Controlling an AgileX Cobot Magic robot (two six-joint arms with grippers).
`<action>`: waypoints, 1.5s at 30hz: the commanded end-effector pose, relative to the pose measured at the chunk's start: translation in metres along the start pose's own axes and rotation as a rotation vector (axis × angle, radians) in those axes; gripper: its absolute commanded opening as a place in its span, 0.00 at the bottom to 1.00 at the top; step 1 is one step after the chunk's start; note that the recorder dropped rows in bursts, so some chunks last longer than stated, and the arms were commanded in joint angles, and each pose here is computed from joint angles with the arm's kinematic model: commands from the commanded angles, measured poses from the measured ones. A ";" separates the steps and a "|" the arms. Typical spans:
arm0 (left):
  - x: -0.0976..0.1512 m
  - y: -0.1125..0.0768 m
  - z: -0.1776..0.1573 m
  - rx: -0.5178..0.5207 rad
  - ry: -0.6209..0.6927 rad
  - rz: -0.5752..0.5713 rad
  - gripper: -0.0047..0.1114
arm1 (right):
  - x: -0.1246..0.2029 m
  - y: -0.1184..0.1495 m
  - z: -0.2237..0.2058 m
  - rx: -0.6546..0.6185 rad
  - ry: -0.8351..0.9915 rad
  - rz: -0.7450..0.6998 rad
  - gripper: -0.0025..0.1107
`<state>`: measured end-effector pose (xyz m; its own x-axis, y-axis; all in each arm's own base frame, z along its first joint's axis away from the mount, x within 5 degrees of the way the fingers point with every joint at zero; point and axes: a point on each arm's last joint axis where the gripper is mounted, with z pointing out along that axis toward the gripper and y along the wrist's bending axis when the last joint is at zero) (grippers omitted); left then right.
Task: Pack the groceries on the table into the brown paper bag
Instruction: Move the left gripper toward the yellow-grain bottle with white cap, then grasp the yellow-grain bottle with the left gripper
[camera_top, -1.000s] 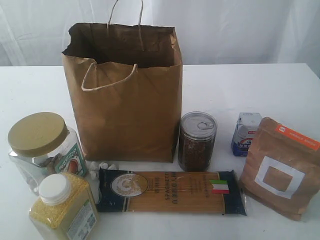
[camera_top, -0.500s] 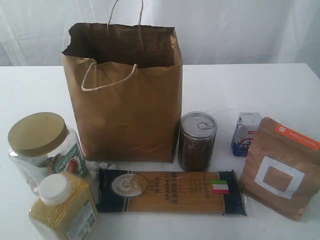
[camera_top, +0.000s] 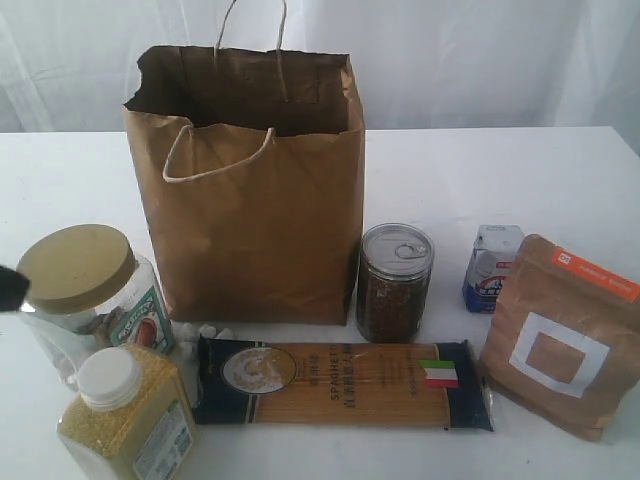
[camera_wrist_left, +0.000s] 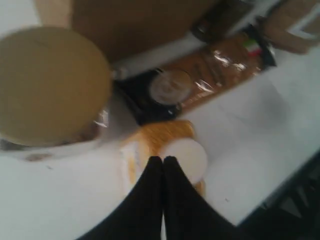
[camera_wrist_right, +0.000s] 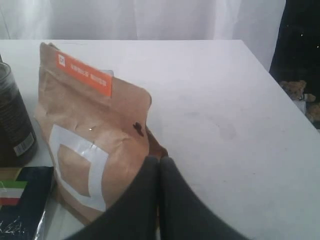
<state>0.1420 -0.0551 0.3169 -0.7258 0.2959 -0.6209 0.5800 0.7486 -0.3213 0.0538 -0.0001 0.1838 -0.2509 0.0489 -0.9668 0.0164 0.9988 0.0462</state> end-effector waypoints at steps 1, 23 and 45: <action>0.031 -0.009 0.019 0.145 0.031 0.020 0.04 | 0.001 0.000 0.000 0.005 -0.005 0.003 0.02; 0.043 0.042 0.028 -0.351 0.022 -0.314 0.04 | 0.001 0.000 0.000 0.005 -0.005 0.003 0.02; 0.013 -0.037 0.050 -0.240 -0.058 0.286 0.48 | 0.001 0.000 0.000 0.005 -0.005 0.003 0.02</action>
<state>0.1320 -0.1060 0.2829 -0.4976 0.5163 -0.6970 0.6509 0.7534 0.0934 0.0538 -0.0001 0.1838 -0.2509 0.0489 -0.9668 0.0164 0.9988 0.0462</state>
